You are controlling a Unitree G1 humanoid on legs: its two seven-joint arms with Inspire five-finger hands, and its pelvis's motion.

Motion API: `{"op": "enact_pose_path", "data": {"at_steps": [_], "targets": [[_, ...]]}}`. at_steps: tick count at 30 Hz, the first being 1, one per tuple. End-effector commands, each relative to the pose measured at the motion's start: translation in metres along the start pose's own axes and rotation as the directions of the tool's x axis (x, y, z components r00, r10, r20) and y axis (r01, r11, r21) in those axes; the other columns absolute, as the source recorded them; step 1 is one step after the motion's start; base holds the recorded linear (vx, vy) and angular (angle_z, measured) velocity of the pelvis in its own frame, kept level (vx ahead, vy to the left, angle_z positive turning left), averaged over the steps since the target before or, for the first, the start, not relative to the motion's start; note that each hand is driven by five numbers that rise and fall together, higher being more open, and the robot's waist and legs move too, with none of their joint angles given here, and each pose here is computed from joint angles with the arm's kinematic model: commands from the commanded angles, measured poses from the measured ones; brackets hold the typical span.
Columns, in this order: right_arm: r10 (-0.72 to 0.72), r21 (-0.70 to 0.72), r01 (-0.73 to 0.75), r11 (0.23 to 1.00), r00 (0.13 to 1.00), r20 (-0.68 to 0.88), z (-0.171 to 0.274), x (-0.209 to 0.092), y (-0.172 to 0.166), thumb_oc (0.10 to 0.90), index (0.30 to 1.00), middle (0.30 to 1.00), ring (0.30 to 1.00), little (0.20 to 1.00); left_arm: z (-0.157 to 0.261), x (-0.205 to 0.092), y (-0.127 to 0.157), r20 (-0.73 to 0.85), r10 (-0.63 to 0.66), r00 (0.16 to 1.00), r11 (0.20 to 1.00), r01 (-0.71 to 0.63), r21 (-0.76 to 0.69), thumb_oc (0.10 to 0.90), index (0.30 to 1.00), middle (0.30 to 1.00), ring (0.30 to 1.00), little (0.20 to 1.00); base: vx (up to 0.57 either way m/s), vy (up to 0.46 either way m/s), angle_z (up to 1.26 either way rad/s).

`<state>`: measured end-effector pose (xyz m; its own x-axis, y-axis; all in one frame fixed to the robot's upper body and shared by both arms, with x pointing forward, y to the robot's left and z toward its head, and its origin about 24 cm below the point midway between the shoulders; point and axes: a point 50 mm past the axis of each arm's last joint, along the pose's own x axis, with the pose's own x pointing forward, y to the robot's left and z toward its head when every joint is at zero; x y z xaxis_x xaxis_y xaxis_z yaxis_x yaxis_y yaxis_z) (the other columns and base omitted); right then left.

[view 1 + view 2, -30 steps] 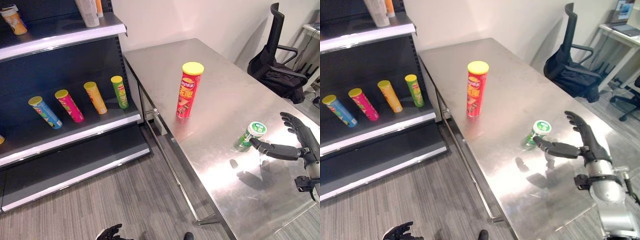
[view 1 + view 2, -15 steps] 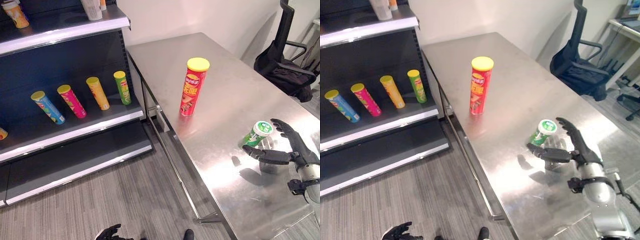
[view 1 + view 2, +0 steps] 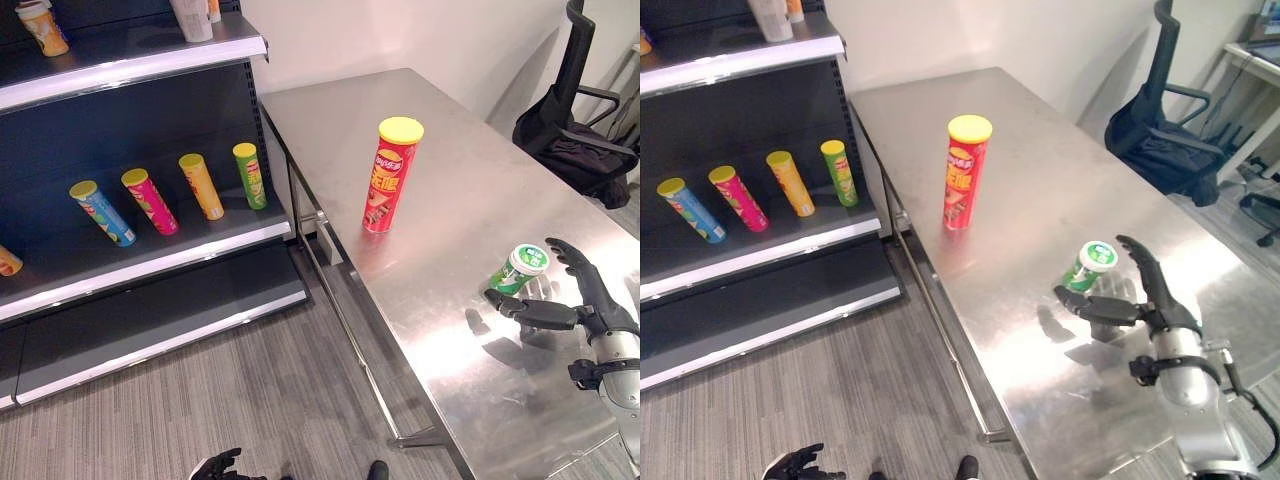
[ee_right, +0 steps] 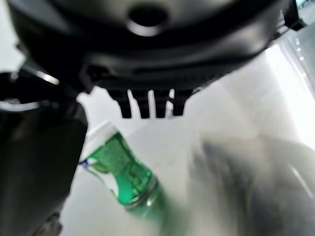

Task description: Put the goods on the table back onto the shelves and tidy them up.

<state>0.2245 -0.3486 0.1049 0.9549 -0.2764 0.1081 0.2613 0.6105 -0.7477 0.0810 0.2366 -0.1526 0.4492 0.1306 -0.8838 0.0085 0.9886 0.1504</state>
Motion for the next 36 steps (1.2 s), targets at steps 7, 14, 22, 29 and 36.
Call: {"op": "enact_pose_path", "data": {"at_steps": [7, 14, 22, 29, 36], "targets": [[-0.205, 0.098, 0.193, 0.976, 0.971, 0.125, 0.034, 0.031, -0.023, 0.4, 0.3, 0.3, 0.3, 0.3, 0.01, 0.0, 0.019, 0.041, 0.049, 0.998, 0.997, -0.052, 0.061, 0.8, 0.9, 0.9, 0.9, 0.9, 0.0, 0.0, 0.01], [-0.2, 0.104, 0.188, 0.977, 0.972, 0.127, 0.036, 0.033, -0.022, 0.4, 0.3, 0.3, 0.3, 0.3, 0.008, -0.001, 0.02, 0.033, 0.056, 0.998, 0.997, -0.058, 0.057, 0.8, 0.9, 0.9, 0.9, 0.9, 0.0, 0.0, 0.0], [-0.201, 0.095, 0.189, 0.977, 0.971, 0.131, 0.037, 0.033, -0.022, 0.4, 0.3, 0.3, 0.3, 0.3, 0.004, -0.002, 0.021, 0.021, 0.06, 0.998, 0.997, -0.061, 0.051, 0.8, 0.9, 0.9, 0.9, 0.9, 0.0, 0.0, 0.0], [-0.266, 0.14, 0.239, 0.961, 0.937, 0.226, 0.058, 0.03, -0.039, 0.4, 0.3, 0.3, 0.3, 0.3, 0.006, -0.002, 0.023, 0.027, 0.068, 0.997, 0.997, -0.069, 0.041, 0.8, 0.9, 0.9, 0.9, 0.9, -0.01, -0.008, 0.03], [-0.408, 0.325, 0.282, 0.903, 0.801, 0.439, 0.114, 0.024, -0.07, 0.4, 0.3, 0.3, 0.3, 0.3, 0.009, -0.001, 0.024, 0.037, 0.07, 0.997, 0.997, -0.071, 0.035, 0.8, 0.9, 0.9, 0.9, 0.9, 0.0, -0.032, 0.01]]}}
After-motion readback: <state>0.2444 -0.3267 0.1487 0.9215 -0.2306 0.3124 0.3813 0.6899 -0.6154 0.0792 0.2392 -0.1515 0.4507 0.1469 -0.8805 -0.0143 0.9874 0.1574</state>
